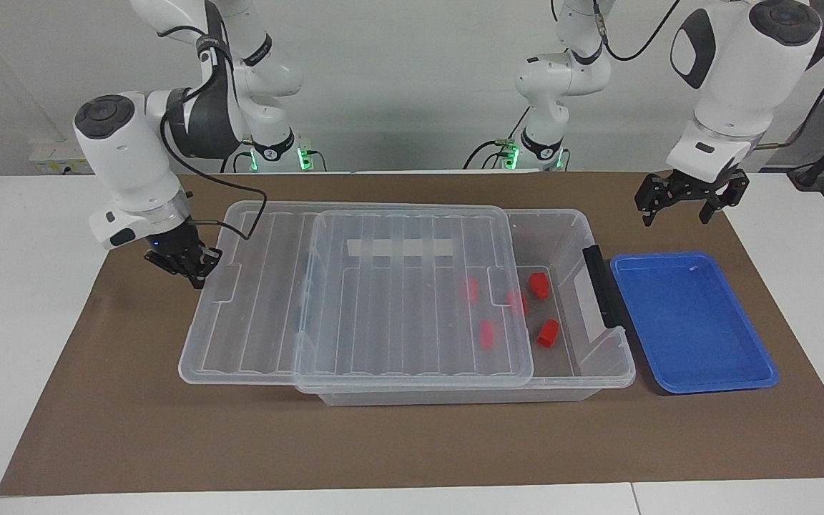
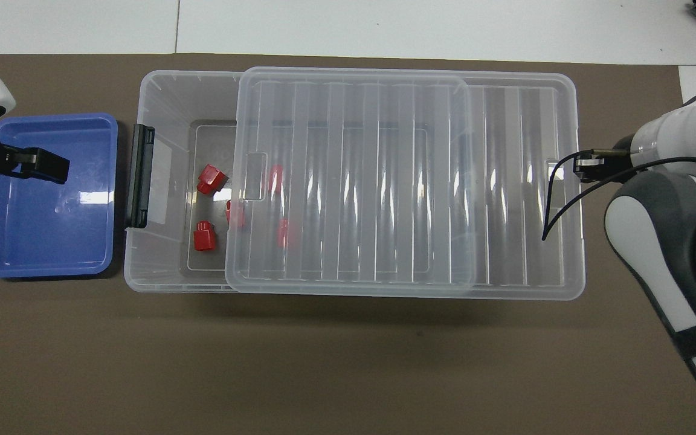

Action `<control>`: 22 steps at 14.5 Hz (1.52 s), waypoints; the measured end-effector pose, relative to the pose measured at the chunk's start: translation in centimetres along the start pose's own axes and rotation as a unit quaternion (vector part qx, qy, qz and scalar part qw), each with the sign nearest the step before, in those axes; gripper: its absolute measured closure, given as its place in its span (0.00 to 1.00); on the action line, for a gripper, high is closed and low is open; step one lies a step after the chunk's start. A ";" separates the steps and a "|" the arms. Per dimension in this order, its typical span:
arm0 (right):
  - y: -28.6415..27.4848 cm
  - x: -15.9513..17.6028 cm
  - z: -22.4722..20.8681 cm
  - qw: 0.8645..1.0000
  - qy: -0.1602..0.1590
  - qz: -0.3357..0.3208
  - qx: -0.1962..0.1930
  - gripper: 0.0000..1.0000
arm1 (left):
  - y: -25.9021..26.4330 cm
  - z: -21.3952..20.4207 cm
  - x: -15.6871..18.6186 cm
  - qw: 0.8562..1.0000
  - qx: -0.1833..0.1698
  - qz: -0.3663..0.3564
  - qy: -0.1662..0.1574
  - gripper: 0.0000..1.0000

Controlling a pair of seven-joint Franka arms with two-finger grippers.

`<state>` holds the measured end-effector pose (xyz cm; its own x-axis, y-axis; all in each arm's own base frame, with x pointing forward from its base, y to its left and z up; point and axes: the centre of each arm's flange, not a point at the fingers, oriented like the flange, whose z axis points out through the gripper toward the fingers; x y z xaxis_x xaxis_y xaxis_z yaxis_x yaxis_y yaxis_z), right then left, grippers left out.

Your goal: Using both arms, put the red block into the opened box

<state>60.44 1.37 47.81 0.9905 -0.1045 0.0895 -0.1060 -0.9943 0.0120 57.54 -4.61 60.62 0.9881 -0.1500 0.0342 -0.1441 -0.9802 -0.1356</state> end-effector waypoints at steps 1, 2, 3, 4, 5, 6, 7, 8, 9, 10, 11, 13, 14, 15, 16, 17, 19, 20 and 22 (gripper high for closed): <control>-1.2 -0.2 0.0 1.000 0.000 -0.010 0.001 0.99 | -0.1 -0.7 -0.4 1.000 0.000 -0.001 -0.002 0.00; -2.3 -0.3 -0.1 1.000 0.000 -0.019 0.002 0.99 | -0.3 -1.5 -0.7 1.000 0.001 -0.004 -0.005 0.00; -3.3 -0.5 -0.1 1.000 0.000 -0.027 0.003 0.99 | -0.6 -2.5 -0.8 1.000 0.001 -0.006 -0.005 0.00; -4.1 -0.7 -0.1 0.999 0.000 -0.035 0.003 0.99 | -0.7 -3.3 -0.8 1.000 0.000 -0.007 -0.005 0.00; -4.9 -0.8 -0.1 0.999 0.000 -0.041 0.004 0.99 | -0.8 -3.6 -0.7 1.000 -0.002 -0.008 -0.007 0.00; -5.6 -1.0 -0.2 0.999 0.000 -0.047 0.004 0.99 | -0.8 -3.3 -0.4 1.000 -0.007 -0.008 -0.012 0.00; -6.3 -1.1 -0.2 0.999 0.001 -0.052 0.005 0.99 | -0.8 -3.0 -0.2 1.000 -0.011 -0.009 -0.014 0.00; -6.9 -1.3 -0.2 0.998 0.001 -0.058 0.006 0.99 | -0.9 -2.8 0.0 1.000 -0.013 -0.010 -0.015 0.00; -7.6 -1.5 -0.2 0.998 0.001 -0.063 0.006 0.99 | -0.9 -2.8 0.0 1.000 -0.014 -0.010 -0.015 0.00; -8.2 -1.6 -0.3 0.998 0.001 -0.069 0.007 0.99 | -1.0 -2.8 0.0 1.000 -0.014 -0.010 -0.015 0.00; -8.8 -1.8 -0.3 0.997 0.001 -0.074 0.007 0.99 | -0.9 -2.8 0.0 1.000 -0.015 -0.010 -0.015 0.00; -10.4 -2.2 -0.4 0.996 0.002 -0.087 0.008 0.99 | -0.9 -2.6 0.0 1.000 -0.015 -0.010 -0.017 0.00; -11.0 -2.4 -0.4 0.996 0.002 -0.093 0.009 0.99 | -0.9 -2.5 0.0 1.000 -0.015 -0.010 -0.018 0.00; -11.2 -2.5 -0.6 0.995 0.003 -0.095 0.009 0.99 | -1.0 -2.5 0.0 1.000 -0.015 -0.011 -0.019 0.00; -11.3 -2.5 -0.6 0.995 0.003 -0.095 0.011 0.99 | -1.1 -2.4 0.0 1.000 -0.015 -0.012 -0.019 0.00; -11.6 -2.6 -0.6 0.995 0.003 -0.095 0.013 0.99 | -1.2 -2.4 0.0 1.000 -0.015 -0.013 -0.019 0.00; -12.1 -2.8 -0.6 0.995 0.002 -0.098 0.017 0.99 | -1.4 -2.4 -0.1 1.000 -0.015 -0.015 -0.020 0.00; -12.3 -2.8 -0.7 0.995 0.002 -0.100 0.018 0.99 | -1.5 -2.3 -0.1 1.000 -0.015 -0.015 -0.020 0.00; -12.6 -2.9 -0.7 0.995 0.002 -0.102 0.018 0.99 | -1.6 -2.3 -0.1 1.000 -0.015 -0.016 -0.020 0.00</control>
<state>58.81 14.19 48.06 0.9907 0.0993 0.0930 0.1002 -0.9950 -0.0052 57.56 -3.35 63.14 0.9935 -0.1136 -0.0023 -0.1133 -0.9880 -0.1054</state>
